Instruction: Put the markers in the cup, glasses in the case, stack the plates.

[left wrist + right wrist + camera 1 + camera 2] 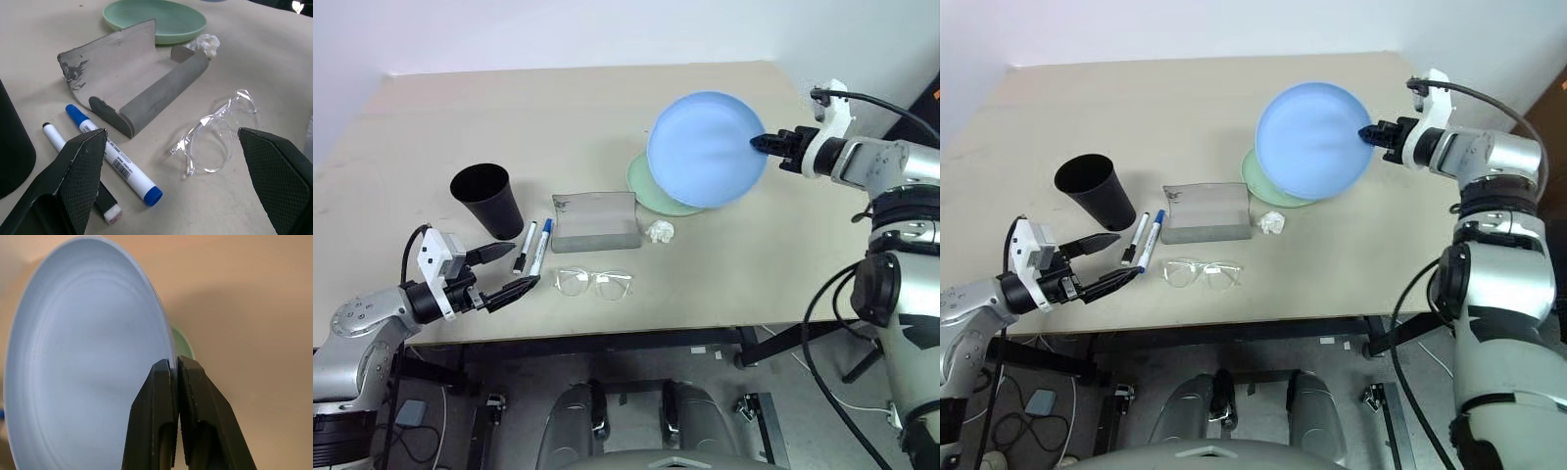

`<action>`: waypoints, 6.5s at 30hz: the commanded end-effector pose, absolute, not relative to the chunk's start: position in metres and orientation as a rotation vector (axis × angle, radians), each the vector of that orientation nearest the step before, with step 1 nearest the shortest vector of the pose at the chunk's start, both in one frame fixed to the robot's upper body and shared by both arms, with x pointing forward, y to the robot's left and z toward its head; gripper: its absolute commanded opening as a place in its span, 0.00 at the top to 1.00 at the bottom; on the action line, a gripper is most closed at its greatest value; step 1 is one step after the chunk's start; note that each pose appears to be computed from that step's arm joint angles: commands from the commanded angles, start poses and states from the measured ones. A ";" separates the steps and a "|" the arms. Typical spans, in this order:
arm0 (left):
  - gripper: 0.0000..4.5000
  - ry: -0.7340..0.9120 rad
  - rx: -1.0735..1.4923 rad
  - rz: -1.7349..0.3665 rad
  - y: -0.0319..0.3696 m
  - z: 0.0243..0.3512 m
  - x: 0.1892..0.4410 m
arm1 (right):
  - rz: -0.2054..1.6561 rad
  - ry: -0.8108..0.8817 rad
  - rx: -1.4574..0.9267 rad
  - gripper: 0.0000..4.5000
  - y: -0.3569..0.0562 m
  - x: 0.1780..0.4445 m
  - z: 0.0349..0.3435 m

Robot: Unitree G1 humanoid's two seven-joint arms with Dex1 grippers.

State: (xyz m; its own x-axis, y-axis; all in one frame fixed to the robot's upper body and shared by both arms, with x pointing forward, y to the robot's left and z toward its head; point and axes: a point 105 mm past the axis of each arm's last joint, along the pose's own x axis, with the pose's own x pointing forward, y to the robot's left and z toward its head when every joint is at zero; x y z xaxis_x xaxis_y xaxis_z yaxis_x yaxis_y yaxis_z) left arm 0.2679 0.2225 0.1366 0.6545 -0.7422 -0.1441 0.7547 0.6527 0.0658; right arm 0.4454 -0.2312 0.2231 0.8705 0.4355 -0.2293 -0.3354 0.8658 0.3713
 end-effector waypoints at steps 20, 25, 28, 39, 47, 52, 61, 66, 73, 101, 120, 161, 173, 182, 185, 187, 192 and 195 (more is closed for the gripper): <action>0.00 0.096 0.157 -0.851 0.230 0.130 0.263 | 0.319 0.343 0.106 0.82 -0.181 0.473 0.199; 0.00 0.098 0.161 -0.851 0.232 0.127 0.266 | 0.323 0.321 0.021 0.43 -0.179 0.475 0.203; 0.00 0.100 0.162 -0.851 0.234 0.124 0.267 | 0.353 0.283 -0.008 0.20 -0.174 0.476 0.213; 0.00 0.097 0.168 -0.855 0.234 0.122 0.266 | 0.730 0.116 -0.132 0.06 -0.161 0.448 0.255; 0.00 0.067 0.194 -0.822 0.233 0.131 0.270 | 1.108 0.229 -0.145 0.06 -0.139 0.372 0.208; 0.00 0.062 0.198 -0.818 0.231 0.133 0.271 | 1.175 0.284 -0.127 0.06 -0.130 0.355 0.188; 0.00 0.053 0.202 -0.820 0.225 0.135 0.274 | 1.163 0.329 -0.146 0.06 -0.119 0.359 0.162; 0.00 0.047 0.205 -0.815 0.226 0.139 0.275 | 1.123 0.396 -0.178 0.06 -0.112 0.371 0.139; 0.00 0.048 0.210 -0.808 0.231 0.141 0.273 | 1.096 0.389 -0.193 0.06 -0.099 0.387 0.129; 0.00 0.060 0.210 -0.816 0.226 0.134 0.273 | 0.954 0.114 -0.014 0.99 -0.119 0.417 0.224; 0.00 0.065 0.216 -0.819 0.231 0.134 0.271 | 0.645 0.261 0.044 0.37 -0.134 0.460 0.187; 0.00 0.215 0.125 -0.890 0.234 0.147 0.230 | 1.641 0.755 -0.181 0.01 0.040 0.325 0.149; 0.00 0.218 0.130 -0.887 0.245 0.129 0.228 | 1.636 0.826 -0.269 0.01 0.042 0.324 0.133; 0.00 0.215 0.137 -0.895 0.244 0.125 0.229 | 1.672 0.837 -0.272 0.01 0.051 0.316 0.133; 0.00 0.211 0.143 -0.900 0.240 0.129 0.231 | 1.676 0.848 -0.279 0.01 0.053 0.314 0.131; 0.00 0.209 0.146 -0.903 0.237 0.132 0.231 | 1.680 0.850 -0.284 0.01 0.053 0.314 0.131; 0.00 0.206 0.146 -0.907 0.231 0.137 0.233 | 1.684 0.852 -0.316 0.01 0.055 0.314 0.130; 0.00 0.209 0.146 -0.907 0.230 0.137 0.233 | 1.686 0.857 -0.342 0.01 0.056 0.314 0.130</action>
State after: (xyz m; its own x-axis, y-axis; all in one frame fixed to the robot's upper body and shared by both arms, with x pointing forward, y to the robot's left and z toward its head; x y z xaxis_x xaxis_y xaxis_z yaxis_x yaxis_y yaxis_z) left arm 0.2329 0.2340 0.1284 0.6065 -0.7543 -0.2513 0.7810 0.6244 0.0106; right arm 0.3151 0.0489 0.1197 -0.2962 0.7268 -0.6197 -0.9188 -0.0395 0.3928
